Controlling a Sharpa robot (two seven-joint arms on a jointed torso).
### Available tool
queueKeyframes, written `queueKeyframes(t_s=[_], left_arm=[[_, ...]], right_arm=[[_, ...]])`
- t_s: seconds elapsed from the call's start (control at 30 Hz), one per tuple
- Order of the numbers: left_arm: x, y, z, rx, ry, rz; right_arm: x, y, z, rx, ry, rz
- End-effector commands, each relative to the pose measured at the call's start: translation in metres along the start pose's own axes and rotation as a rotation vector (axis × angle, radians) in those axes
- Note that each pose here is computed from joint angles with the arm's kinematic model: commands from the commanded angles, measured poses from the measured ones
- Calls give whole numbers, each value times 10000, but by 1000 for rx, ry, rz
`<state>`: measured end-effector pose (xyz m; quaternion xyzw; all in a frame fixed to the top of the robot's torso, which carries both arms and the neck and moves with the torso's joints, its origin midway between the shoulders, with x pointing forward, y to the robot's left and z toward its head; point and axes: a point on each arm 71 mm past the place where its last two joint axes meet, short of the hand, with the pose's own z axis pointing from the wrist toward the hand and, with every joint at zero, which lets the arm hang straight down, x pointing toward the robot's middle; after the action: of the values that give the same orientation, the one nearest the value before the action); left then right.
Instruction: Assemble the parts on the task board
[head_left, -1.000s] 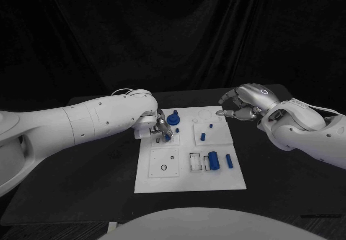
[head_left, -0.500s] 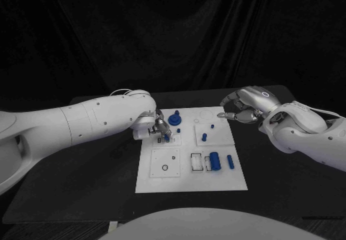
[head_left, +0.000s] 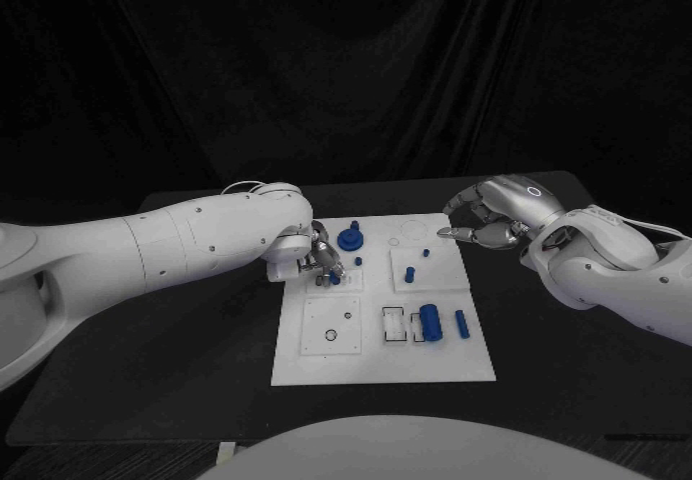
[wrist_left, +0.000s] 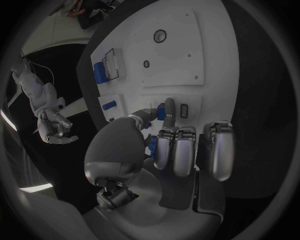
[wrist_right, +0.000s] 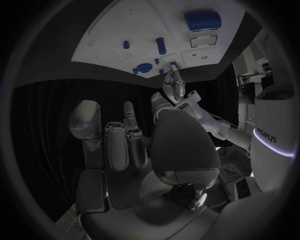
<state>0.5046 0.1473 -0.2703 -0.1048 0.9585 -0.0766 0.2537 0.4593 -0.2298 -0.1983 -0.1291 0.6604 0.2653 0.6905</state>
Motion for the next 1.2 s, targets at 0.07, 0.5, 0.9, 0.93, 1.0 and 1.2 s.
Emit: queueKeyframes(t_s=[0.07,0.5,0.9,0.93,1.0,1.2], left_arm=[[30,9,6,-8,9,0],[73,17,34,-2,18,0],[61,42,61,-13,13,-9],[60,46,63,-15,13,-10],[62,50,66,-17,14,-10],[72,56,74,-21,18,-9]], right_arm=[[19,-16,-8,18,8,-4],[32,-18,-7,17,9,-4],[36,-22,-12,18,12,-4],[37,-21,-11,18,12,-4],[39,-20,-10,18,12,-4],[51,-16,-10,17,16,-3]])
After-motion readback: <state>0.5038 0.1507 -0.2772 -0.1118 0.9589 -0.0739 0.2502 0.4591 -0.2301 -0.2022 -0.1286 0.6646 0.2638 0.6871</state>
